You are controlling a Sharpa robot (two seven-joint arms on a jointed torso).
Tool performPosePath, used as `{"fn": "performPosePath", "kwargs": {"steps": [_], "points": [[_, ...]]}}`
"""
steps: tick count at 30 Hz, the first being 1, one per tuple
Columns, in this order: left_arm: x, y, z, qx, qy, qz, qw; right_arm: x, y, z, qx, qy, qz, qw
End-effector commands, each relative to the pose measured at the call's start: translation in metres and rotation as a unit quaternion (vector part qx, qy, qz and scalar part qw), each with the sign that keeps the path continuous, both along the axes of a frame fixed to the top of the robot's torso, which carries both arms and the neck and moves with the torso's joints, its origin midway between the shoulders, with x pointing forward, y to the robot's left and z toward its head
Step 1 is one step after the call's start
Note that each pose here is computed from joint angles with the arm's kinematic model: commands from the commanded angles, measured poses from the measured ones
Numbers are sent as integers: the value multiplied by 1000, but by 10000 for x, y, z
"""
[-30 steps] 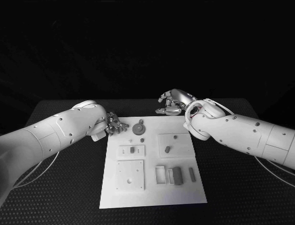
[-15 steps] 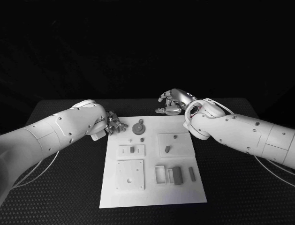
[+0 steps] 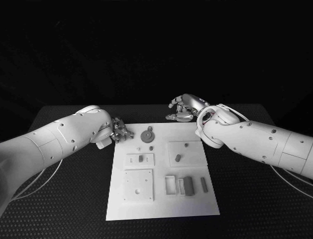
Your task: Assemble the parts on the task board
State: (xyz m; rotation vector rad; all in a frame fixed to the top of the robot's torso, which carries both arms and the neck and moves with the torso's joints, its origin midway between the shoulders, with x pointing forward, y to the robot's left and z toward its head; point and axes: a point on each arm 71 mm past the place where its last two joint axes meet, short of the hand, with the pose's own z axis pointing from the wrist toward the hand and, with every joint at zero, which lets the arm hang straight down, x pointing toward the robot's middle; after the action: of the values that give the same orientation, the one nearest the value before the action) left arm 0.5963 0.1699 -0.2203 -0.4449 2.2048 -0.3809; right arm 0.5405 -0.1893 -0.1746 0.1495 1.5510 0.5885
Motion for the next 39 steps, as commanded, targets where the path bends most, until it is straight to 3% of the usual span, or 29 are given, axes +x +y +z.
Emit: {"fn": "performPosePath", "kwargs": {"steps": [1,8,15,24,35,39], "points": [[-5,26,-12,-6,2,11,1000,0,4,-2,-2,1,5,1000],[-18,65,-15,-16,5,19,1000,5,-17,-4,-2,1,2,1000],[-100,109,-34,-39,30,30,998,9,-40,-5,-2,1,0,1000],[-196,172,-19,-45,28,29,998,9,-64,-6,-2,2,-3,1000],[-228,190,-14,-46,25,31,998,13,-67,-7,-2,2,-3,1000],[-287,224,10,-46,26,27,998,12,-70,-8,-2,3,-4,1000]]}}
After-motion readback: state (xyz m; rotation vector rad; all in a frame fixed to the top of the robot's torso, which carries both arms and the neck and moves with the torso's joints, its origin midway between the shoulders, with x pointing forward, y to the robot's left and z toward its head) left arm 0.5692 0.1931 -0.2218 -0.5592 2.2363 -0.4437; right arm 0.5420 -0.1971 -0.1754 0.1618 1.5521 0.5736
